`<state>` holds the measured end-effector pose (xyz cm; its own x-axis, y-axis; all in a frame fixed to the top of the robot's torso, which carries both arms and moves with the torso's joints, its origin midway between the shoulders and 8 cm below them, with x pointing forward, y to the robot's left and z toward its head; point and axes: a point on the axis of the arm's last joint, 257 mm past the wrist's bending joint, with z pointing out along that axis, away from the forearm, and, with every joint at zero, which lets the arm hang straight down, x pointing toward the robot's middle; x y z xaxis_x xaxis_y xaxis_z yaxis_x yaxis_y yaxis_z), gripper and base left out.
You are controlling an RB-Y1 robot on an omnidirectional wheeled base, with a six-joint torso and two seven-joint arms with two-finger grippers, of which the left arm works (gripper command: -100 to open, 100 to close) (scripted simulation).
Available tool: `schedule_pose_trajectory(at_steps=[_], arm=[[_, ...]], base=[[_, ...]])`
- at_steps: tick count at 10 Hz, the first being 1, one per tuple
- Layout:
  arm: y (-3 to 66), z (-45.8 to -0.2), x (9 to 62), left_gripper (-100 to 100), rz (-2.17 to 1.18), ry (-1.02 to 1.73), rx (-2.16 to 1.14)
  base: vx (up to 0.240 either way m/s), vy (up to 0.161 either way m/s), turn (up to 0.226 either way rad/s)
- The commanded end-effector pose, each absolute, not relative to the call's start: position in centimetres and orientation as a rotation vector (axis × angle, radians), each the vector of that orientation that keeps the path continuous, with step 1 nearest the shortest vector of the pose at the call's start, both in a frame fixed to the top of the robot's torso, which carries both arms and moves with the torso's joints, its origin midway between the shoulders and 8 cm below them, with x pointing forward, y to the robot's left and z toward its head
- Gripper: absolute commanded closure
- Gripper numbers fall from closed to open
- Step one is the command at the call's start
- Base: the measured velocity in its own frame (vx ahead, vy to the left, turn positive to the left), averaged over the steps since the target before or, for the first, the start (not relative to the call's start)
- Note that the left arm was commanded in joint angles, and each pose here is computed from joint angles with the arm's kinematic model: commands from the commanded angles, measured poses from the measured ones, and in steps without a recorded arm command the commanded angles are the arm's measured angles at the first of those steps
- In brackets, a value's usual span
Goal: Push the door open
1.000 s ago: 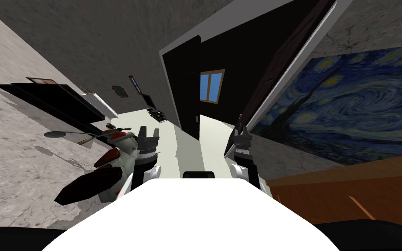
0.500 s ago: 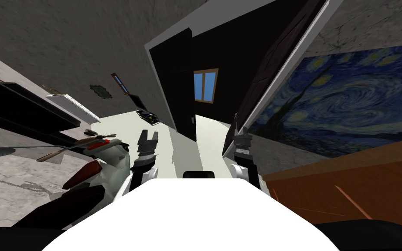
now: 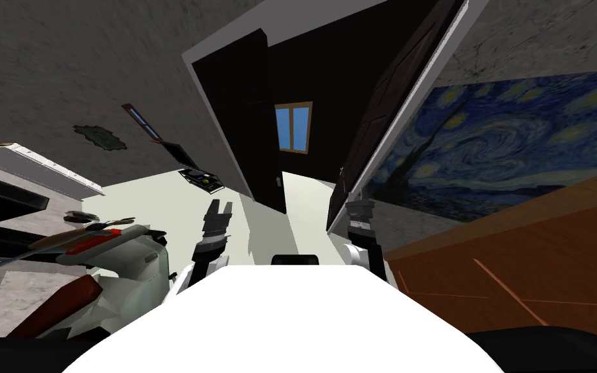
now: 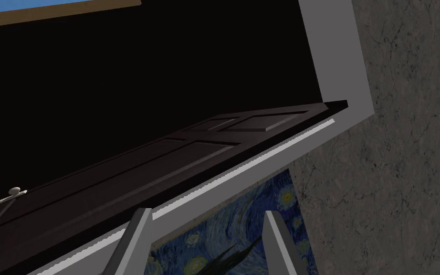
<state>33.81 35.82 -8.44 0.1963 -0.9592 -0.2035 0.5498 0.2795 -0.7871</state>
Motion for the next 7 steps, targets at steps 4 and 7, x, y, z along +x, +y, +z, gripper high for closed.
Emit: schedule_pose_trajectory(at_steps=[4,7], arm=[[37.9,-11.4,33.2,-100,-1.119,0.833,-0.669],[39.3,-13.4,32.7,-100,-1.09,0.863,-0.693]], base=[[0.086,0.027,-0.176],[0.088,0.035,-0.171]])
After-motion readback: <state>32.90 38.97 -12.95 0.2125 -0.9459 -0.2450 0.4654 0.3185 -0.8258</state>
